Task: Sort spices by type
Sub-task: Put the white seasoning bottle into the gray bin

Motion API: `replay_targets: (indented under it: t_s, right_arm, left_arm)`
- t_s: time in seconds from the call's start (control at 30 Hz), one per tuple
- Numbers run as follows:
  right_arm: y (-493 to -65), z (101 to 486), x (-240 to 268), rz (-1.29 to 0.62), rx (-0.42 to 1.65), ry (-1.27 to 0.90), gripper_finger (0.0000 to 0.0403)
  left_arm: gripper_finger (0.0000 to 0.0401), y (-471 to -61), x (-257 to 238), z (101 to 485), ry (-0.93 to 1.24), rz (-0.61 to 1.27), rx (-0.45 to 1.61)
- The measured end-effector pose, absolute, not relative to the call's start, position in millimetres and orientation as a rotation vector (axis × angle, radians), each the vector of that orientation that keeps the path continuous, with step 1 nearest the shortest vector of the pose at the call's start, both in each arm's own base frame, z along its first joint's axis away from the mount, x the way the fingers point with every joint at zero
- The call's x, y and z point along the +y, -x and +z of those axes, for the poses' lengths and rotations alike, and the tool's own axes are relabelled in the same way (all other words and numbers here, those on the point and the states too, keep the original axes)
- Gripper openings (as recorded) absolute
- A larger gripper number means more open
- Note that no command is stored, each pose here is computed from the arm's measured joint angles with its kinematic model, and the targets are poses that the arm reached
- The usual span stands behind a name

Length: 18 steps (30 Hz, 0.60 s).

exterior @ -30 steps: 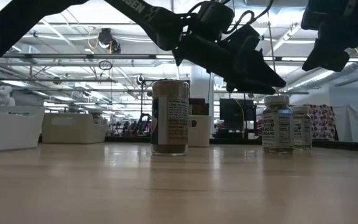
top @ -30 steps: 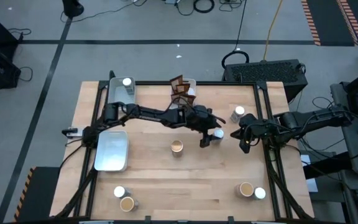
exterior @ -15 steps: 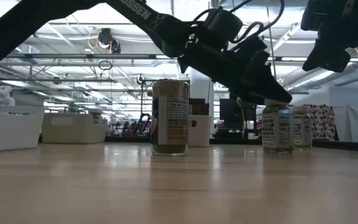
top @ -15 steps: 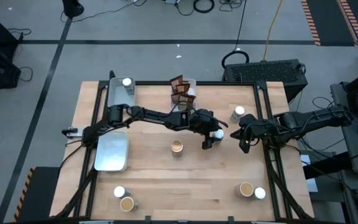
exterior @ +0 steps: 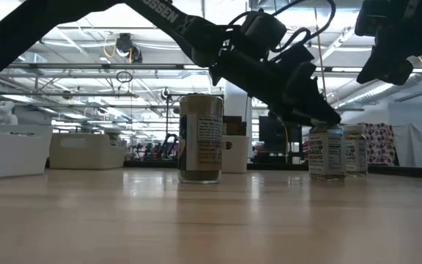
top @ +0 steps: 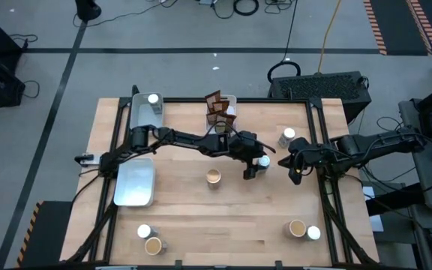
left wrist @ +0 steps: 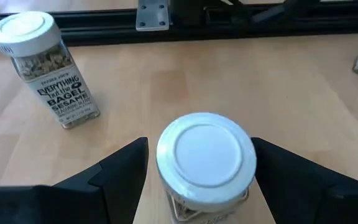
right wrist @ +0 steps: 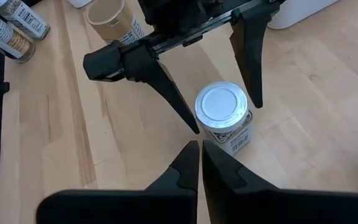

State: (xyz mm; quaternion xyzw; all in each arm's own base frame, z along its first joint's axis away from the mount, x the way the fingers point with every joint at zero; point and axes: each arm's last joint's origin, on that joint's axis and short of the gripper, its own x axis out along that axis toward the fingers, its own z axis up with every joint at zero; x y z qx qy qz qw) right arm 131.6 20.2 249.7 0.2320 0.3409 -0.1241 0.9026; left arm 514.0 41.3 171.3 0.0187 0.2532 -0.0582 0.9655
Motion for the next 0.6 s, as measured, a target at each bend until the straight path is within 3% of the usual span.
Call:
replay_targets:
  t_s: [0.27,0.6]
  right_arm:
    - [-131.6,249.7,20.1,-0.259,0.704,-0.475,0.0]
    - [-131.6,249.7,20.1,-0.26,0.703,-0.474,0.0]
  left_arm:
    - [0.0279,-513.2,41.4,170.0,-0.037,-0.111,0.528]
    - [0.0214,-513.2,41.4,170.1,-0.035,-0.111,0.528]
